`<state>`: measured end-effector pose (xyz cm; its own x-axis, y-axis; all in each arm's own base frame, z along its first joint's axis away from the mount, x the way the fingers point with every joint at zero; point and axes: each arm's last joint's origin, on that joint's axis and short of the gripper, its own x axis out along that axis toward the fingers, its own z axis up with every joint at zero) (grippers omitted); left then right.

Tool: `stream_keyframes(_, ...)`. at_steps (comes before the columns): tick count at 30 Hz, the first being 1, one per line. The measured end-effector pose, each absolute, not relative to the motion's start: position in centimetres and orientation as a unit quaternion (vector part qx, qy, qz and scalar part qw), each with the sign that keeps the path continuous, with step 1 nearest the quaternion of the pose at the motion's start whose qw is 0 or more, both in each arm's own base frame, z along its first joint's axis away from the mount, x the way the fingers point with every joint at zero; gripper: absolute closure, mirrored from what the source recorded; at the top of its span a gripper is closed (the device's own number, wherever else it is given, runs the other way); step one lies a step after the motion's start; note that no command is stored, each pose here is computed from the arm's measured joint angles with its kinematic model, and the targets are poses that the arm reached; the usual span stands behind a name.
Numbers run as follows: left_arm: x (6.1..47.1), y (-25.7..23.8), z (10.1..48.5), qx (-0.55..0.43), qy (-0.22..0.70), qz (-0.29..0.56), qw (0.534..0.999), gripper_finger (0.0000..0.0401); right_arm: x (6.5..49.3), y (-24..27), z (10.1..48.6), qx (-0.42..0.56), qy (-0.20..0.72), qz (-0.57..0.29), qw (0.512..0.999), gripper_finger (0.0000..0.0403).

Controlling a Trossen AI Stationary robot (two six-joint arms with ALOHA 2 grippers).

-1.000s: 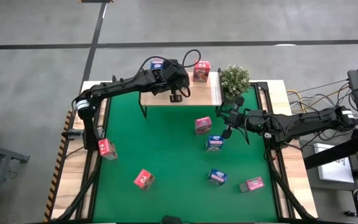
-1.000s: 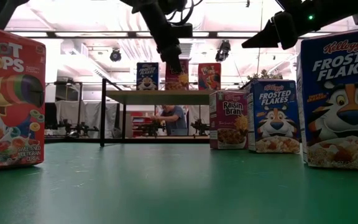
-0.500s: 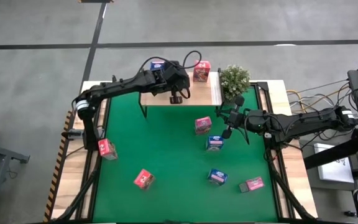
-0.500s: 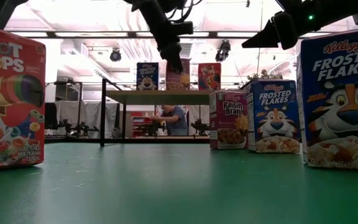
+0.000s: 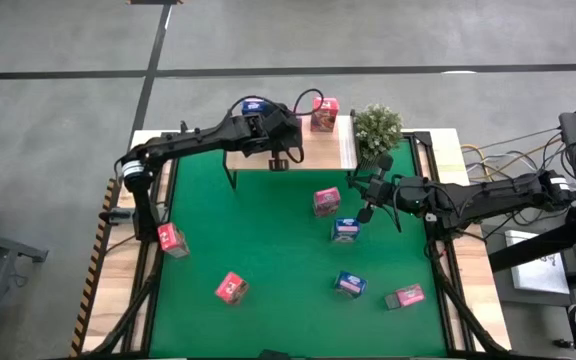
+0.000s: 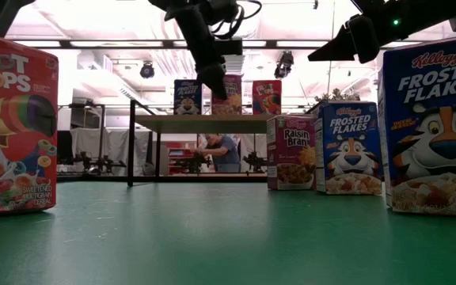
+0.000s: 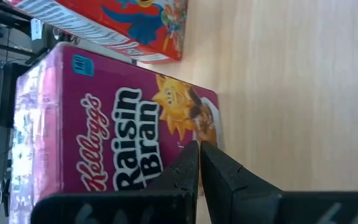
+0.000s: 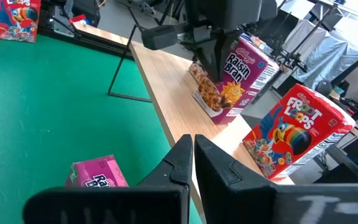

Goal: Stack cereal on shelf
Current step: Put the bottom left violet cereal box on the shelf

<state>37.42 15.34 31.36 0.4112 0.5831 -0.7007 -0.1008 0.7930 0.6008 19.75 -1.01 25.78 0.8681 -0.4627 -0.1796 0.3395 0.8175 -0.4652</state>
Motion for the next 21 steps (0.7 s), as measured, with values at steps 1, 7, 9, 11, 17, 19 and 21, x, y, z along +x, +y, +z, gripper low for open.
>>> stream_keyframes(1, 37.4, 15.5, 31.4, 0.241, 0.498, 0.214, 0.805, 0.0401, 19.7, -1.0, 25.8, -0.214, 0.144, -0.213, 0.942, 0.0394)
stream_keyframes(7, 37.3, 16.3, 31.6, 0.241, 0.488, 0.226, 0.808, 0.0401, 19.7, -1.0, 25.8, -0.214, 0.144, -0.213, 0.942, 0.0394)
stream_keyframes(9, 37.3, 16.5, 31.6, 0.242, 0.486, 0.228, 0.808, 0.0401, 19.7, -1.0, 25.8, -0.214, 0.144, -0.213, 0.942, 0.0394)
stream_keyframes(11, 37.3, 16.7, 31.6, 0.246, 0.485, 0.229, 0.808, 0.0401, 19.7, -1.0, 25.8, -0.214, 0.144, -0.213, 0.942, 0.0394)
stream_keyframes(17, 37.3, 16.8, 31.6, 0.248, 0.483, 0.230, 0.808, 0.0401, 19.7, -1.0, 25.8, -0.214, 0.144, -0.213, 0.942, 0.0394)
stream_keyframes(19, 37.3, 16.6, 31.5, 0.247, 0.484, 0.228, 0.808, 0.0401, 19.7, -1.0, 25.8, -0.215, 0.144, -0.213, 0.942, 0.0394)
stream_keyframes(21, 37.3, 16.4, 31.4, 0.244, 0.490, 0.224, 0.806, 0.0401, 19.7, -1.0, 25.8, -0.215, 0.144, -0.213, 0.942, 0.0394)
